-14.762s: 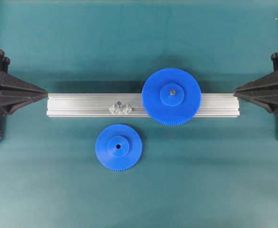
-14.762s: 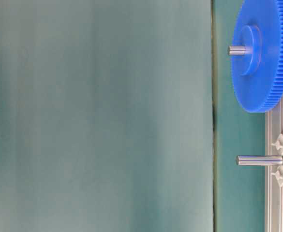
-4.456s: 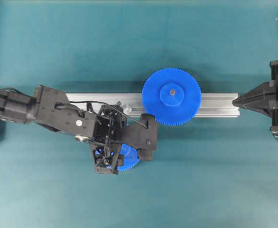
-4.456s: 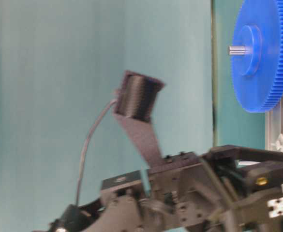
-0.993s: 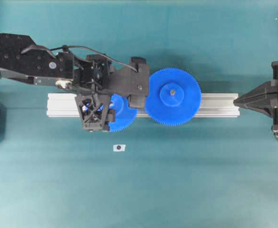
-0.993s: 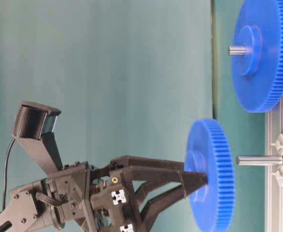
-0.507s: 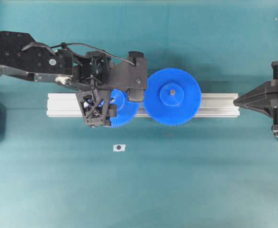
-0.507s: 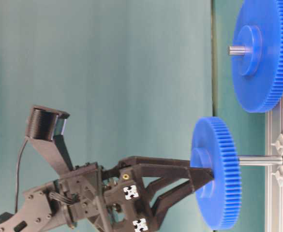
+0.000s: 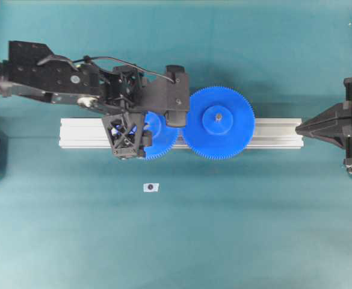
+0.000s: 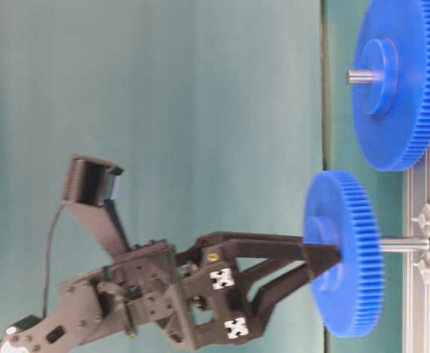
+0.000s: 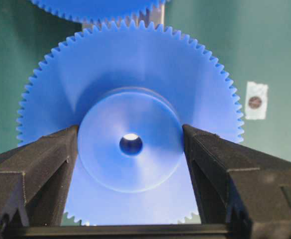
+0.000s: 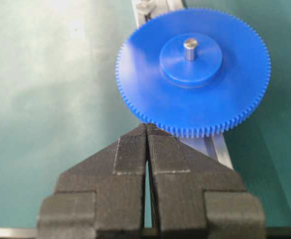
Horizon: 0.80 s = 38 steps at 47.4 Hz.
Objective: Insert the small gear onto the shaft.
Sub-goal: 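Align the gear's center hole with the shaft beside the large gear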
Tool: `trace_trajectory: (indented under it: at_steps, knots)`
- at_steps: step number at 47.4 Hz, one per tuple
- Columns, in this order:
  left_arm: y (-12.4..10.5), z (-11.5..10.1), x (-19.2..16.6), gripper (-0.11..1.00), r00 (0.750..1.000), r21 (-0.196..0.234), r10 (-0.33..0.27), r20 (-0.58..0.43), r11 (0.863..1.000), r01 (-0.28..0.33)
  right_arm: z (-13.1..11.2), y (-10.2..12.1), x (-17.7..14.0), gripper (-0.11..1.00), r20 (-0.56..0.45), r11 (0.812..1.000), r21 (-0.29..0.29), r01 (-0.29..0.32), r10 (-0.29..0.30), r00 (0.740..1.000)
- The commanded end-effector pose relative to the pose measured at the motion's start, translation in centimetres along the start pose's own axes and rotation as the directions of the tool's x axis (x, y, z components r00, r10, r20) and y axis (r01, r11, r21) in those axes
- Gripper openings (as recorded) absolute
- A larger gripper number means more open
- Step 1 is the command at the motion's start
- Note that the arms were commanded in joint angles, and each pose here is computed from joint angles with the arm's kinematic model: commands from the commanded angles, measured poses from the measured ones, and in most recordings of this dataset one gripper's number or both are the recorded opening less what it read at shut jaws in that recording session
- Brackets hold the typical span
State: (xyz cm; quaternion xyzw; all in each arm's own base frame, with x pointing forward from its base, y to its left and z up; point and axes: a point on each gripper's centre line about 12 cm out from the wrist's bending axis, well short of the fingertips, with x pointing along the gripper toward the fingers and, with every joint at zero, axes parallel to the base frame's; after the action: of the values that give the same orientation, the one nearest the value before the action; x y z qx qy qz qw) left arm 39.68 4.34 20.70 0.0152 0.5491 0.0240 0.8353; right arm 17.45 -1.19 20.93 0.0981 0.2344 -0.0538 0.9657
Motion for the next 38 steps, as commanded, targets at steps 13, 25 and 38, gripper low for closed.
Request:
trace_trajectory:
  at_steps: [13, 25, 38]
  knots:
    - [0.2, 1.0, 0.1, 0.71, 0.999, 0.0, 0.006, 0.041, 1.0, -0.006, 0.5, 0.0, 0.0, 0.01, 0.017, 1.0, 0.009, 0.0, 0.0, 1.0]
    - [0.7, 0.4, 0.2, 0.71, 1.0, -0.009, 0.011, 0.017, 1.0, -0.011, 0.5, 0.0, 0.0, 0.01, 0.014, 1.0, 0.008, 0.002, -0.002, 1.0]
    - [1.7, -0.4, -0.2, 0.71, 1.0, -0.03, 0.019, -0.007, 0.999, -0.019, 0.5, 0.0, 0.0, 0.01, 0.015, 1.0, 0.011, 0.003, -0.003, 1.0]
